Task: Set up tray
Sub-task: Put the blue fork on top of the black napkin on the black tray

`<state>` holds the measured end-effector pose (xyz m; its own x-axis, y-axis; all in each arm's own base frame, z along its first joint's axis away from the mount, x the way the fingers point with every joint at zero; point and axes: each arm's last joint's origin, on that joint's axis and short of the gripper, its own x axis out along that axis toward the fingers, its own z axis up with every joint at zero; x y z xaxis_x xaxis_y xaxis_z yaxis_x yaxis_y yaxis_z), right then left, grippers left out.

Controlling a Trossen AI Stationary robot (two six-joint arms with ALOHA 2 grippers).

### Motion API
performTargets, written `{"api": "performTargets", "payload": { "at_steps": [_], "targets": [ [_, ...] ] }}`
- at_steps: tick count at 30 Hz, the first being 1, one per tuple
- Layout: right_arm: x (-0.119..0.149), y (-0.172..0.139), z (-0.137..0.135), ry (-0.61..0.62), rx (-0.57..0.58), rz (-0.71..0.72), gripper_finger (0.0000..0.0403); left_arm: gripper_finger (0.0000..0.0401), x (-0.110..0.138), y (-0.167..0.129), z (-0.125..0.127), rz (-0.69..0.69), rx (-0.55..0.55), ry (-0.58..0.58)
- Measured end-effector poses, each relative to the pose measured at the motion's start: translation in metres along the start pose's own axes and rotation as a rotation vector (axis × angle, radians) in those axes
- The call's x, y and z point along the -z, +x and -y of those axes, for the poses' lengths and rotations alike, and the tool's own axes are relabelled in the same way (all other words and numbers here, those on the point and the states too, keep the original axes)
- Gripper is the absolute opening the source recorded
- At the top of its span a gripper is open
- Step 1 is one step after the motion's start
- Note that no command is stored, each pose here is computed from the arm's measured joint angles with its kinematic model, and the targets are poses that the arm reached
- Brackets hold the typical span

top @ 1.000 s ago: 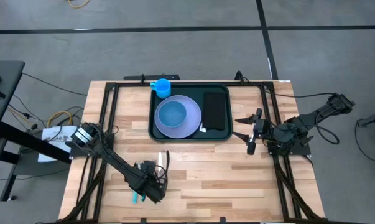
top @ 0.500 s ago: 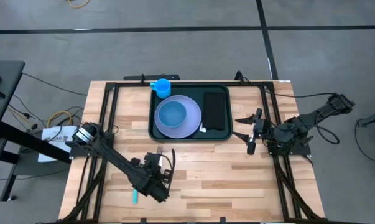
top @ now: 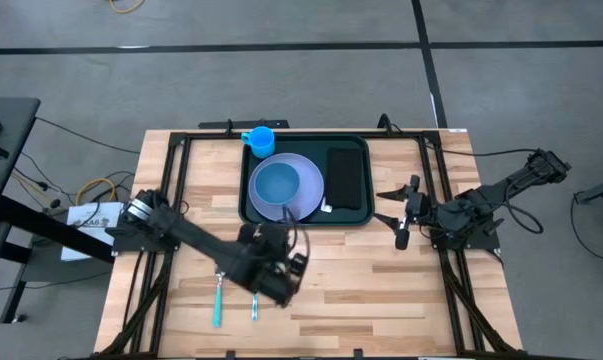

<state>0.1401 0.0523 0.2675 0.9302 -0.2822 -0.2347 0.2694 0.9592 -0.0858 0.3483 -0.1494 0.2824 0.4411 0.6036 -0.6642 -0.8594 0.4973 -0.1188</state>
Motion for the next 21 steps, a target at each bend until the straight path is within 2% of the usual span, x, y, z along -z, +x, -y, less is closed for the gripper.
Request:
{"api": "performTargets", "payload": {
  "at_steps": [6, 12, 15, 21],
  "targets": [
    [0.001, 0.002, -0.002, -0.011, 0.001, -0.008, 0.0248, 0.0007, -0.027, 0.021, 0.019, 0.092, 0.114, 0.040],
    [0.003, 0.009, -0.008, -0.039, 0.003, -0.021, 0.0248, 0.0007, -0.038, 0.021, 0.029, 0.234, 0.139, 0.088],
    [0.001, 0.013, -0.013, -0.038, 0.001, -0.001, 0.0248, 0.0006, -0.037, 0.024, 0.034, 0.266, 0.139, 0.108],
    [-0.007, 0.021, -0.024, -0.089, -0.018, 0.075, 0.0248, 0.0006, -0.018, 0.044, 0.051, 0.281, 0.143, 0.161]
  ]
}}
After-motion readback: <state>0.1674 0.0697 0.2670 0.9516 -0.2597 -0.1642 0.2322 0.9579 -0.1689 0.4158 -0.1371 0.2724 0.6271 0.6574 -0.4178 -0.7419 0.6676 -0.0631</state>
